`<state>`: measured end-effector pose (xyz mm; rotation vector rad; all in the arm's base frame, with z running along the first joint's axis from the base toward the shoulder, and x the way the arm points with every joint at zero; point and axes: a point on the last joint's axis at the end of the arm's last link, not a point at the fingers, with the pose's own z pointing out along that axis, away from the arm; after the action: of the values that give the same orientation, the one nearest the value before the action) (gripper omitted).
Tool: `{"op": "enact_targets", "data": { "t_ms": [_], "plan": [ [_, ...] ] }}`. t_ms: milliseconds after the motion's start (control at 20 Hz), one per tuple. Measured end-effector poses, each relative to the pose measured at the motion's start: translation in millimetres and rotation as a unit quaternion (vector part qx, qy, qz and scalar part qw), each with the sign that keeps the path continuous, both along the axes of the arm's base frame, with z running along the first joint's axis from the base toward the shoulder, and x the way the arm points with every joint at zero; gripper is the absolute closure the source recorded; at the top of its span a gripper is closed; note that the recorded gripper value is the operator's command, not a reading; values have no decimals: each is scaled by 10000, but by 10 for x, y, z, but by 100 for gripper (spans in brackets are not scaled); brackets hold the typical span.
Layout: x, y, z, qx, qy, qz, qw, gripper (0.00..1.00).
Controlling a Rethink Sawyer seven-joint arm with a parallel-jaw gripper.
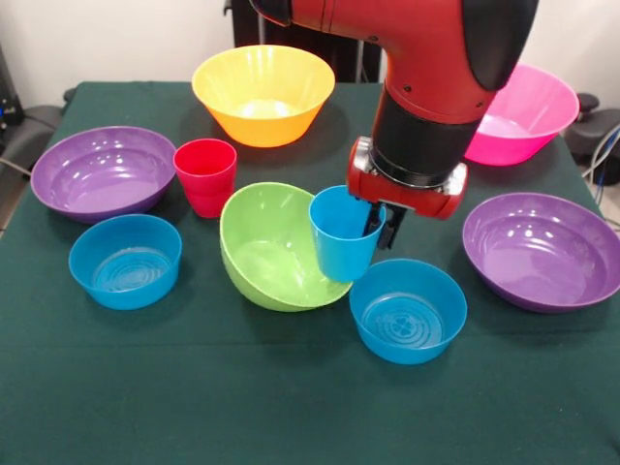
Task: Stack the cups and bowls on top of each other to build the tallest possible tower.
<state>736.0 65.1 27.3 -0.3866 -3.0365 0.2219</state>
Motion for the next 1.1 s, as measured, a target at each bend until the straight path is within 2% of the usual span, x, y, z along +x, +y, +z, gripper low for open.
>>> {"op": "enact_targets", "data": {
  "t_ms": [200,600,900,1100],
  "plan": [
    [-30,21,88,4,-6,-5,10000,100],
    [-166,-12,465,42,-21,-118,9999,100],
    [-143,-70,664,78,13,-195,9998,100],
    [-62,-117,672,99,89,-228,9997,100]
  ]
}}
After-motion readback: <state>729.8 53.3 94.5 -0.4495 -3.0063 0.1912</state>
